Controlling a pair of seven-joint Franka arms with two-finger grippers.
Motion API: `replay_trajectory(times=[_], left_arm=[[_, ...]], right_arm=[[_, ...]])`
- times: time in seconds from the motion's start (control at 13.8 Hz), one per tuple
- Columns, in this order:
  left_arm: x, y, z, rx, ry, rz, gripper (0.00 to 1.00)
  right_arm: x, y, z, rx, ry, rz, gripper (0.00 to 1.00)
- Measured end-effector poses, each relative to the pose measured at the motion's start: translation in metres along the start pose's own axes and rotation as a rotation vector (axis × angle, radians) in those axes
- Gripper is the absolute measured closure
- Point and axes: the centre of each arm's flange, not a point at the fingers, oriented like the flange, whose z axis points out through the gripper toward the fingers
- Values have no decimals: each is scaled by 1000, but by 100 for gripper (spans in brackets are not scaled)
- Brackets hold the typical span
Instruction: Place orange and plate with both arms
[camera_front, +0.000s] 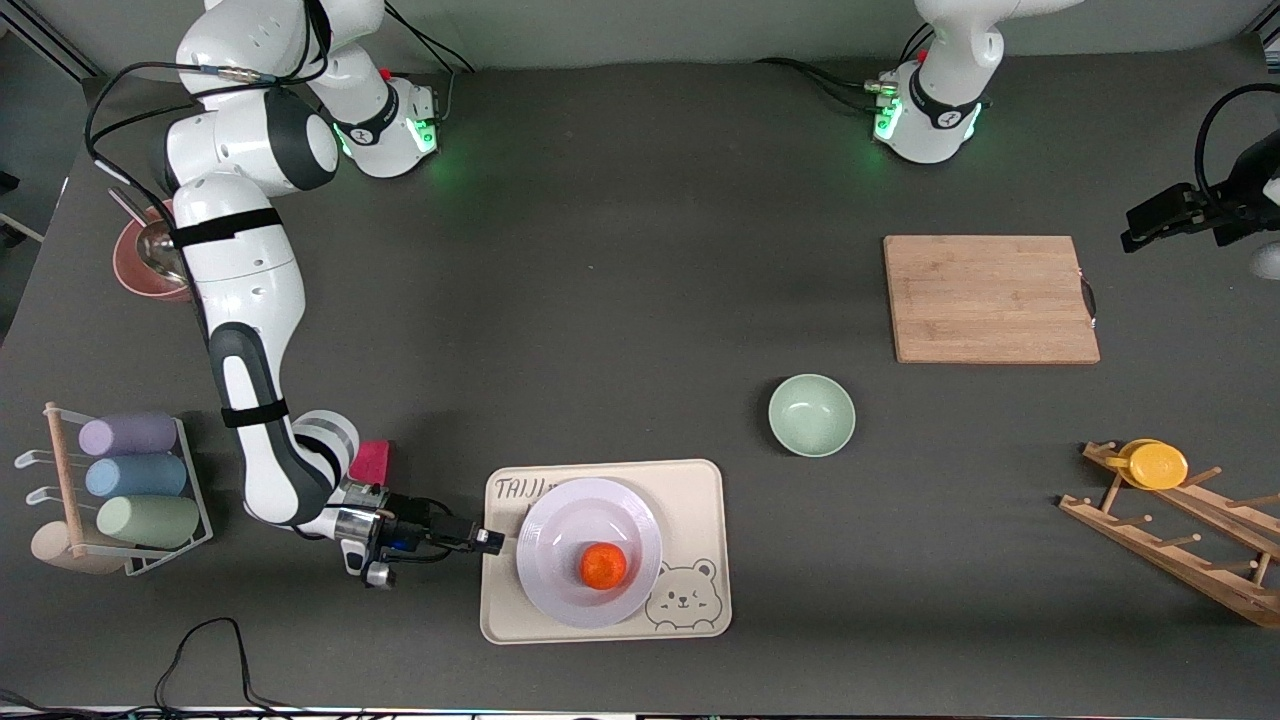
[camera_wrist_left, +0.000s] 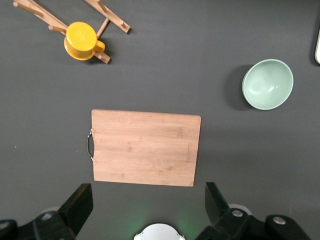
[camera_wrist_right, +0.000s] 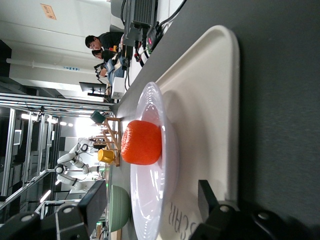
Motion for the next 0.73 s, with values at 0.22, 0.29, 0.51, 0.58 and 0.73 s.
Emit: replay_trajectory(times=[0.22, 0.29, 0.51, 0.58, 0.73], left_arm=[[0, -2, -4, 1, 9, -4, 0], [0, -3, -4, 1, 10, -5, 0], [0, -7, -5, 0, 14, -13, 0], [1, -8, -5, -1, 18, -15, 0], [1, -10, -7, -1, 24, -18, 0]], right_arm=[[6, -13, -7, -4, 5, 60, 17], [9, -25, -10, -5, 6, 80, 17], [20, -69, -22, -14, 0, 128, 17], [21, -85, -28, -37, -16, 133, 16], [20, -115, -45, -106, -52, 128, 14]])
